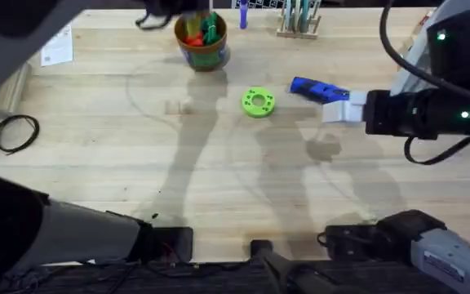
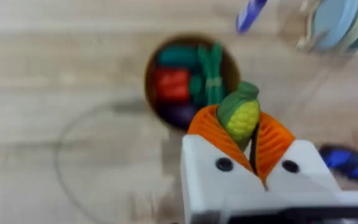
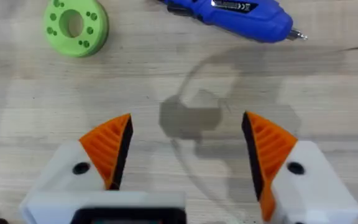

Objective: Pick up the gripper from the table and insert it into the empty holder that is missing its gripper. Then pick up a screw, insert it into the mounting hole, and use the screwdriver to tighten it. Finally, clean up the table by picking up the vegetable and placing it into the bucket.

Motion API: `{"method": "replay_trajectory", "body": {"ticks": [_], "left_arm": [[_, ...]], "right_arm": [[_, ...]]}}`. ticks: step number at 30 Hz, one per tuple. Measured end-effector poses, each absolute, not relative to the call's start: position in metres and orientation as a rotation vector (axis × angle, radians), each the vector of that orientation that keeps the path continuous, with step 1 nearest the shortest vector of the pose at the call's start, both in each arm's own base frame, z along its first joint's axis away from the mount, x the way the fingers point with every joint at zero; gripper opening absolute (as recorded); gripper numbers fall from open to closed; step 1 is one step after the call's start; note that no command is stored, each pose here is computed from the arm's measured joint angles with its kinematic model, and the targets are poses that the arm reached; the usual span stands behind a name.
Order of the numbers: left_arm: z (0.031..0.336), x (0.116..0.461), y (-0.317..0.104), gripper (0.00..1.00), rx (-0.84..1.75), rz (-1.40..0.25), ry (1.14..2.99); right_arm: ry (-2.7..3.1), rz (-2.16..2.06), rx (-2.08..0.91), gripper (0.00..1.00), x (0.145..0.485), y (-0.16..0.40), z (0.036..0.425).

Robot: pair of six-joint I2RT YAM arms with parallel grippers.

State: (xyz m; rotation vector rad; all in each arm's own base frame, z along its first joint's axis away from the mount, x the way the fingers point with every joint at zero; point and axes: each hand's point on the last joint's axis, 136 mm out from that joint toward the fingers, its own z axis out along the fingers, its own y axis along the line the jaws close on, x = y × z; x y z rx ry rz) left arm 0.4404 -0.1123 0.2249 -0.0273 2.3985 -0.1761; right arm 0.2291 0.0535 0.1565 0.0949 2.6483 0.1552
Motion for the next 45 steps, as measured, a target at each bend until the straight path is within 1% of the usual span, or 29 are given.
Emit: {"method": "replay_trajectory", "body": {"ticks": [1,3,5,7,9,13,17,19,22,23,26,28,29,31,34,36,38,42,45], "left_arm": [[0.237,0.449,-0.113,0.031,-0.022,-0.175,2.340],[0.252,0.462,-0.114,0.031,-0.012,-0.170,2.261],[0.260,0.474,-0.115,0.031,-0.004,-0.164,2.204],[0.259,0.484,-0.115,0.031,0.000,-0.152,2.177],[0.249,0.494,-0.115,0.031,0.001,-0.140,2.177],[0.211,0.512,-0.108,0.031,-0.007,-0.103,2.231],[0.177,0.517,-0.097,0.031,-0.024,-0.069,2.302],[0.170,0.515,-0.091,0.031,-0.033,-0.055,2.327],[0.172,0.516,-0.089,0.031,-0.039,-0.053,2.324],[0.172,0.515,-0.089,0.062,-0.032,-0.050,2.323],[0.172,0.515,-0.089,0.516,-0.029,-0.050,2.323],[0.171,0.514,-0.089,0.844,-0.029,-0.048,2.331],[0.169,0.512,-0.089,0.949,-0.029,-0.046,2.341],[0.165,0.508,-0.088,0.982,-0.026,-0.040,2.366],[0.162,0.493,-0.086,0.985,-0.016,-0.039,2.423],[0.166,0.476,-0.086,0.985,-0.007,-0.048,2.470],[0.179,0.458,-0.083,0.985,-0.007,-0.055,2.493],[0.221,0.419,-0.077,0.985,-0.007,-0.070,2.484],[0.246,0.389,-0.072,0.985,-0.003,-0.064,2.476]], "right_arm": [[2.648,0.155,0.095,0.991,0.229,0.053,0.157],[2.648,0.155,0.095,0.992,0.229,0.053,0.157],[2.648,0.155,0.095,0.992,0.229,0.053,0.156],[2.648,0.155,0.095,0.992,0.229,0.053,0.156],[2.648,0.155,0.095,0.992,0.229,0.053,0.157],[2.648,0.155,0.095,0.991,0.229,0.053,0.157],[2.648,0.155,0.095,0.991,0.229,0.053,0.157],[2.648,0.155,0.095,0.991,0.229,0.053,0.157],[2.645,0.156,0.095,0.991,0.230,0.054,0.157],[2.641,0.158,0.095,0.991,0.231,0.054,0.157],[2.627,0.163,0.095,0.991,0.234,0.055,0.159],[2.624,0.163,0.094,0.991,0.234,0.055,0.159],[2.624,0.163,0.094,0.991,0.234,0.055,0.159],[2.624,0.163,0.094,0.991,0.234,0.055,0.159],[2.624,0.163,0.094,0.991,0.234,0.055,0.159],[2.624,0.163,0.095,0.991,0.234,0.055,0.159],[2.626,0.163,0.095,0.992,0.234,0.055,0.159],[2.628,0.162,0.095,0.990,0.233,0.055,0.159],[2.631,0.161,0.094,0.991,0.233,0.054,0.159]]}}
